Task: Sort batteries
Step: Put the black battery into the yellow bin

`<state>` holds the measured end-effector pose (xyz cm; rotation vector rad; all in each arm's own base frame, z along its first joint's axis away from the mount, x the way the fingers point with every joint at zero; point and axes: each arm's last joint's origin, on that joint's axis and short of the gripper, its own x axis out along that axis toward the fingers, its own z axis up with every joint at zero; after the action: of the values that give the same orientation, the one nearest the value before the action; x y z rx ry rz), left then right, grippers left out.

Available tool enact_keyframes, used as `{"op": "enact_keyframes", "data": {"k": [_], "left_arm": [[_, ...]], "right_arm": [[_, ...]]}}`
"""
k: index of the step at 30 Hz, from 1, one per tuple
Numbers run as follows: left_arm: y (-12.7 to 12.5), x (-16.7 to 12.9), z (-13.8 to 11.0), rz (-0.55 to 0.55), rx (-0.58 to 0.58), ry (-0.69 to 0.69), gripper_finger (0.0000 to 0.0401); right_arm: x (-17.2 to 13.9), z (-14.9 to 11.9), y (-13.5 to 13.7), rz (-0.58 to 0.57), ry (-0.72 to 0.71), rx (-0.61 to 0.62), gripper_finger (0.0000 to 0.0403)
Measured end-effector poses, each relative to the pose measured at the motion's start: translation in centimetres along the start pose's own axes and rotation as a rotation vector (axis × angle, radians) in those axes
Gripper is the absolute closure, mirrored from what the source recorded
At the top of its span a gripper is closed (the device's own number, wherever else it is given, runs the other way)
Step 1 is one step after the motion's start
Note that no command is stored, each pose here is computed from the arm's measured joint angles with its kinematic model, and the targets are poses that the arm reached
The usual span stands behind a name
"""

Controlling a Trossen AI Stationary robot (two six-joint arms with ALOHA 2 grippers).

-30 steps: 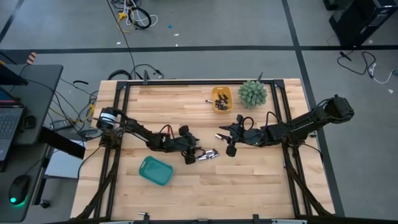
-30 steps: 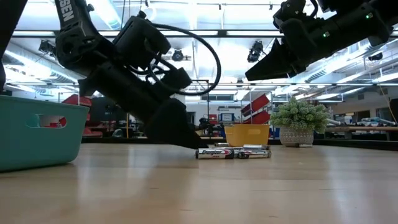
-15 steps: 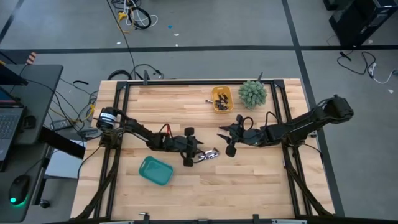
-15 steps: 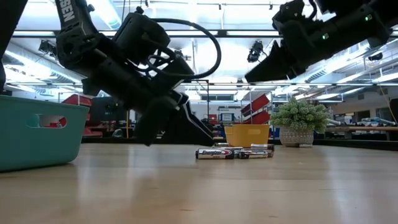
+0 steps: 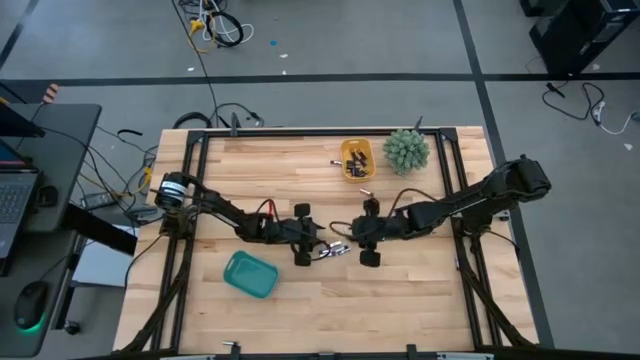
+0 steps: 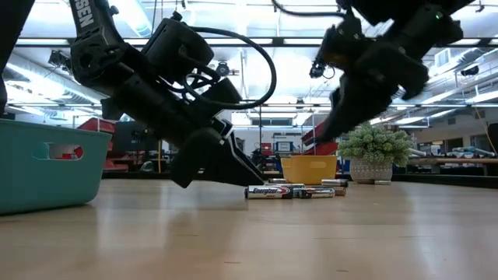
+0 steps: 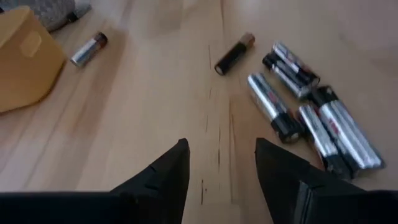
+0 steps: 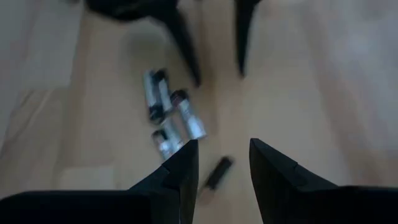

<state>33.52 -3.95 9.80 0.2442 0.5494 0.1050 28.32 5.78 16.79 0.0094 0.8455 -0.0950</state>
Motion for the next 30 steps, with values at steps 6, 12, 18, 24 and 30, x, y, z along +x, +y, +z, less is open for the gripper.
{"op": "enact_keyframes", "data": {"k": [6,12,18,24,30], "left_arm": [[0.0,0.0,-0.3,-0.002,-0.002,0.027,0.0223],[0.0,0.0,-0.1,-0.001,-0.007,0.014,0.0223],[0.0,0.0,-0.2,-0.001,-0.032,0.016,0.0223],[0.0,0.0,-0.2,-0.002,-0.032,0.017,0.0223],[0.0,0.0,-0.2,-0.003,-0.032,0.018,0.0223]], "right_arm": [[1.7,-1.4,1.9,0.014,0.051,-0.008,0.0275],[3.2,-2.3,1.6,-0.117,0.070,0.057,0.0275],[4.9,-3.2,1.2,-0.158,0.121,0.148,0.0276],[4.9,-3.3,1.2,-0.155,0.125,0.147,0.0276],[0.2,-2.4,0.5,-0.237,0.126,0.161,0.0276]]}}
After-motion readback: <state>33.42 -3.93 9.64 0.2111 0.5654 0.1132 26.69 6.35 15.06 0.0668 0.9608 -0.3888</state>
